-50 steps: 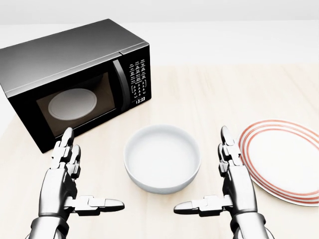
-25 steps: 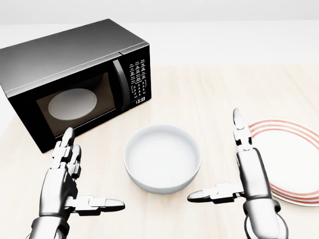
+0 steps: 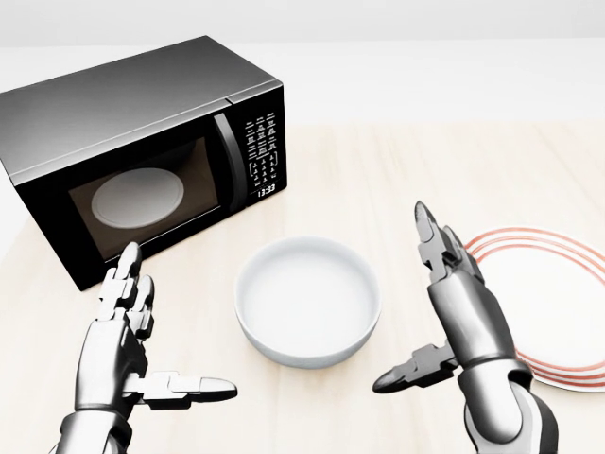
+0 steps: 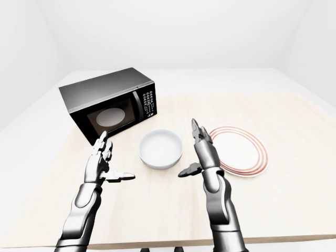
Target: Pick up the white bowl and put it on the plate.
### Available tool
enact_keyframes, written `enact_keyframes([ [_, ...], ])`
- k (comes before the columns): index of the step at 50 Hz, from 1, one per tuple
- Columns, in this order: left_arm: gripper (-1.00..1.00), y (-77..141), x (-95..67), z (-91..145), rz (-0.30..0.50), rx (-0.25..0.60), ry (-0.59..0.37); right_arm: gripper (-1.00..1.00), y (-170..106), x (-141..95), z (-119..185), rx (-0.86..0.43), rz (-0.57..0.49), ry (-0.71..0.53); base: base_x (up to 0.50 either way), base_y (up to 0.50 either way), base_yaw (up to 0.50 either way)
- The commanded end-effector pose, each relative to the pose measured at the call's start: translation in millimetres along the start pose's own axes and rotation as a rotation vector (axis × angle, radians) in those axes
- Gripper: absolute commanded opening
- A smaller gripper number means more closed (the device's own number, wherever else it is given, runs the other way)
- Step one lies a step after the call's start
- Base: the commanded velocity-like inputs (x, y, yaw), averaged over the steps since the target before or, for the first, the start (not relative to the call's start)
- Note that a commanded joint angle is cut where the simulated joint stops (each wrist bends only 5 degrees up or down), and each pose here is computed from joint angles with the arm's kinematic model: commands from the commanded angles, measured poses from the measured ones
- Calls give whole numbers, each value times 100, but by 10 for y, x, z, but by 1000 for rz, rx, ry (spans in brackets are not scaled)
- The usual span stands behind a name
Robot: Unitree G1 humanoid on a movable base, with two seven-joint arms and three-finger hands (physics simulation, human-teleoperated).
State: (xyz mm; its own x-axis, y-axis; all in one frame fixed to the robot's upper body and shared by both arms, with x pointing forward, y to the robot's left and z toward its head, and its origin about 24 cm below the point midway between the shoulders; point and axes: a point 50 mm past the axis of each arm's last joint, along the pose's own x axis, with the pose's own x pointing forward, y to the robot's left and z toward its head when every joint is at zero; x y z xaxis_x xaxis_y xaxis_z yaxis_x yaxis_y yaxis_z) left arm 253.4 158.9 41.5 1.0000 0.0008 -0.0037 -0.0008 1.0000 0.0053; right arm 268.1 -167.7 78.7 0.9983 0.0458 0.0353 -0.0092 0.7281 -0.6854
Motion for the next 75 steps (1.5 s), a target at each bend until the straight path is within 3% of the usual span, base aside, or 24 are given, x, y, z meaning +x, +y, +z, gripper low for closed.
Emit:
enact_keyframes([
  [1, 100, -1, 1, -1, 0, 0, 1, 100, -62, 13, 18, -134, 41, 3, 0, 0, 0],
  [40, 100, 0, 1, 3, 0, 0, 1, 100, 98, 38, 369, -510, 212, -124, 0, 0, 0],
  [49, 100, 0, 1, 2, 0, 0, 1, 100, 184, 42, 421, -605, 298, -147, 0, 0, 0],
  [62, 100, 0, 1, 3, 0, 0, 0, 100, 155, 131, 502, -646, 429, -133, 0, 0, 0],
  [75, 100, 0, 1, 2, 0, 0, 1, 100, 132, 235, 597, -657, 435, -152, 0, 0, 0],
])
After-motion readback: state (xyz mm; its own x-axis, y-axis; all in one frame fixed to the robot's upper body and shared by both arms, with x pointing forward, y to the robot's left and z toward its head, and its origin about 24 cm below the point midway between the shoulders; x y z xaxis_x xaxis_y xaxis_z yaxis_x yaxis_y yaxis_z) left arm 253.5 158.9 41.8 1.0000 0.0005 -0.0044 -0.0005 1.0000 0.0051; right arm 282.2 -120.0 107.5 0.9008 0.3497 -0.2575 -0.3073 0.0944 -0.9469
